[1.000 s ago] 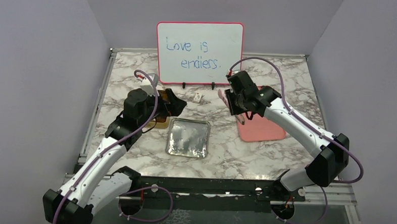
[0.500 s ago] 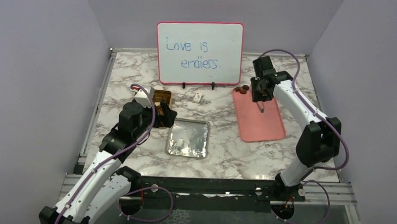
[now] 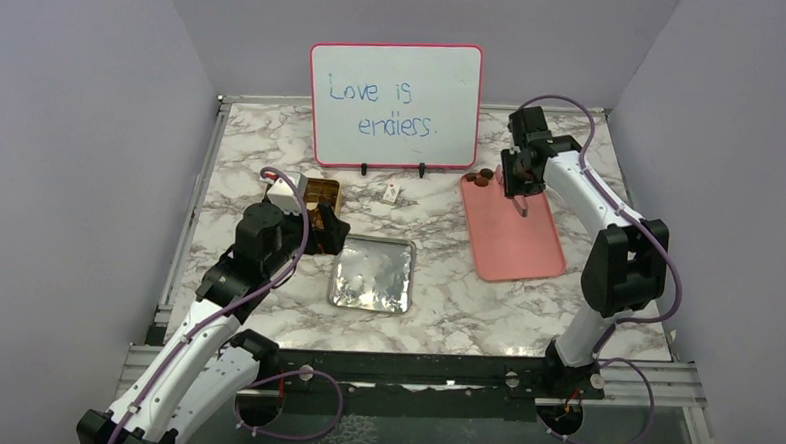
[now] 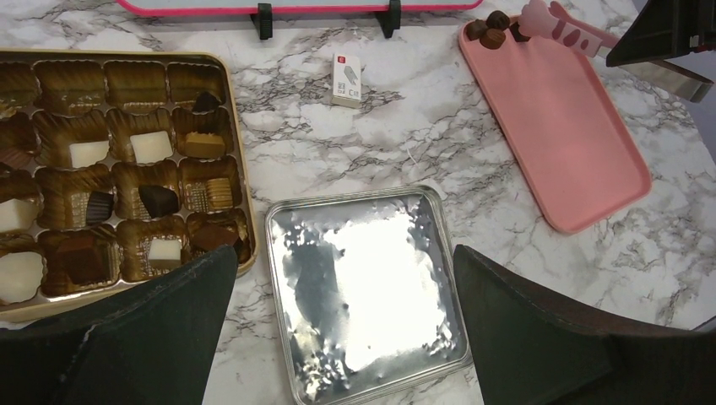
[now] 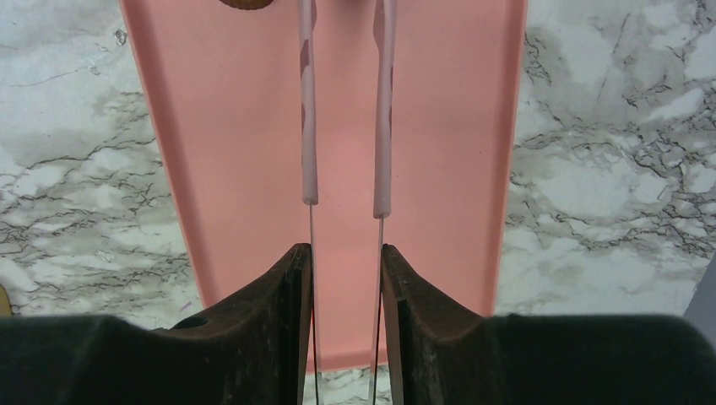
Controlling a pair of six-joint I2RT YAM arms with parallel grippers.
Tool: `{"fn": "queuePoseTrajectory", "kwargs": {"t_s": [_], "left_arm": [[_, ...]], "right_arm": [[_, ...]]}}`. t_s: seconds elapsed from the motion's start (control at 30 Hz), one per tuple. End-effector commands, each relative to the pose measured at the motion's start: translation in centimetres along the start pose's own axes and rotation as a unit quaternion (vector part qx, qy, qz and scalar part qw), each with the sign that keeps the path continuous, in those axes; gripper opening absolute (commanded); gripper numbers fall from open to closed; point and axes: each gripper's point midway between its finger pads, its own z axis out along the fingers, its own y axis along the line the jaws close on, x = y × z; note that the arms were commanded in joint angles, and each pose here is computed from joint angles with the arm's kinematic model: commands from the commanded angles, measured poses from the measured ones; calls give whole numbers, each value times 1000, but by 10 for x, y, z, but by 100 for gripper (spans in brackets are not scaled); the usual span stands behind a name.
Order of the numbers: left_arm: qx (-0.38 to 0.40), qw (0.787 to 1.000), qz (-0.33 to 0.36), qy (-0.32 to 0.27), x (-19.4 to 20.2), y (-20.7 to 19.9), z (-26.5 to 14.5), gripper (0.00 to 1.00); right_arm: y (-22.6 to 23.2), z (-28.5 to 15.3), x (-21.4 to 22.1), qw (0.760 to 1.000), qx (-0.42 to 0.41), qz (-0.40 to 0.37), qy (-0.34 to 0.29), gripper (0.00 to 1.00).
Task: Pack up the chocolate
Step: Pick up the fake chocolate from the plate.
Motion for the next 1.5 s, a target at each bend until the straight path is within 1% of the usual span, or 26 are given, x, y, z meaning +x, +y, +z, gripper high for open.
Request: {"fn": "queuePoseTrajectory", "kwargs": {"t_s": [0.0, 0.23, 0.5, 0.73, 1.03, 1.23, 1.33, 1.37, 1.47], "left_arm": [[3, 1000, 7, -7, -2, 0, -2, 99], [-1, 1000, 8, -7, -1, 2, -2, 99], [-1, 1000, 8, -6, -1, 2, -2, 99], [-2, 1000, 7, -6, -1, 2, -2, 99], [-2, 1000, 4, -12, -3, 2, -4, 99], [-3, 1000, 3, -23, -7, 2, -8, 99], [-2, 1000, 3, -27, -8, 1, -9, 99], [-12, 999, 4, -32, -10, 5, -10, 99], [-12, 999, 5, -34, -10, 5, -10, 99]], "right_arm": [[2, 5, -18, 1000, -17, 0, -24, 38], [-4, 18, -14, 1000, 1, -2, -9, 38], [-1, 31, -11, 1000, -9, -5, 5, 37], [-3, 32, -6, 1000, -6, -11, 15, 34], [-4, 18, 18, 998, -9, -10, 55, 31], [-5, 5, 32, 998, -12, -5, 59, 31], [1, -1, 47, 997, -28, -3, 67, 31], [1, -3, 52, 997, -27, -2, 68, 31], [0, -10, 61, 997, -25, 4, 67, 31]]}}
